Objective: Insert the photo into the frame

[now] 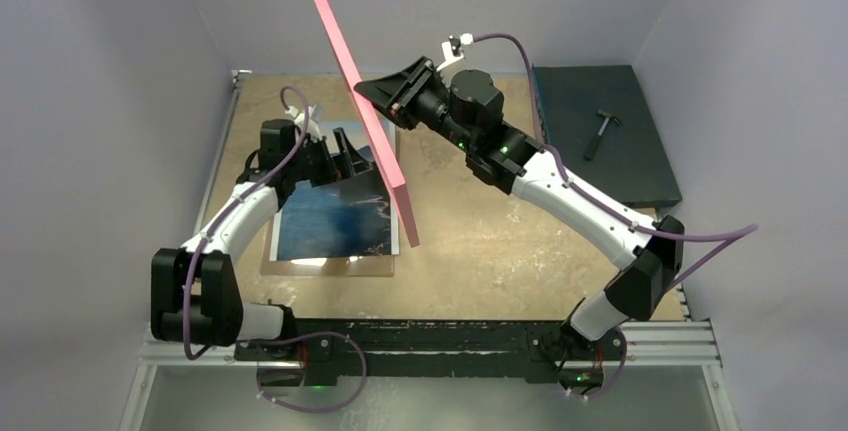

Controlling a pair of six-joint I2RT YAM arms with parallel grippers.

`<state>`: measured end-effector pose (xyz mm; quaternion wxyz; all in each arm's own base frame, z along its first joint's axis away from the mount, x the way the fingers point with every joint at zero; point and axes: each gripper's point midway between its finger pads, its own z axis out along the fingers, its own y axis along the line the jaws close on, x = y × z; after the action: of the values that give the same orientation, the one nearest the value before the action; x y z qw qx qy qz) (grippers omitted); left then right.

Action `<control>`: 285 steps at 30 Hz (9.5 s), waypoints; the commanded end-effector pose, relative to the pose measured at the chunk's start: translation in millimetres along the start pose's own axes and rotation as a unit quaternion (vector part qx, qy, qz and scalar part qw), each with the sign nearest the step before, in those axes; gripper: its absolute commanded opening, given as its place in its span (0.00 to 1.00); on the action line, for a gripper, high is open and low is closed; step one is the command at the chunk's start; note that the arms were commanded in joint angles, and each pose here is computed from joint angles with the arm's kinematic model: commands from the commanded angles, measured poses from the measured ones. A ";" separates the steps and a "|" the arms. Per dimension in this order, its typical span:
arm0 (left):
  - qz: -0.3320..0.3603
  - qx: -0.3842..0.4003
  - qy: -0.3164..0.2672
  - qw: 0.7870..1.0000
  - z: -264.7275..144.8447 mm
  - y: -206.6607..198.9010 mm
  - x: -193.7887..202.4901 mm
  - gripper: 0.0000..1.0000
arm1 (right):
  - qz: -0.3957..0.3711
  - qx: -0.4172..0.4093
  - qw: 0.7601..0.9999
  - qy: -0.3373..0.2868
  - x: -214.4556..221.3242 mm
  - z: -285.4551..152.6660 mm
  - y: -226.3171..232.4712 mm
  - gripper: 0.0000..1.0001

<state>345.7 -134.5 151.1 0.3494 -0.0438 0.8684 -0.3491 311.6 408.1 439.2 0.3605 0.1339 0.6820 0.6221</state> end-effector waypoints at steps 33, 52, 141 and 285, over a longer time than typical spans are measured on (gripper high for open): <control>0.010 0.058 -0.004 0.998 46.2 -28.7 10.4 0.87 | 0.096 -0.220 0.970 -0.033 -29.1 -37.7 111.0 0.00; 0.079 0.016 -0.022 0.997 45.1 -12.5 0.0 0.10 | 0.094 -0.141 0.984 -0.046 -30.0 -53.2 36.6 0.00; 0.342 -0.318 0.159 0.870 3.6 162.4 47.8 0.39 | -0.245 0.440 0.859 0.098 -123.0 -211.1 -326.9 0.12; 0.072 -0.260 0.163 0.949 -80.1 248.2 41.1 0.61 | -0.215 0.348 0.877 0.252 168.1 -6.4 -341.0 0.91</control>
<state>309.2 95.3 19.4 0.2109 -0.0238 0.9755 -0.0573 292.7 431.7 39.0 0.2451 -0.0583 0.9453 0.2073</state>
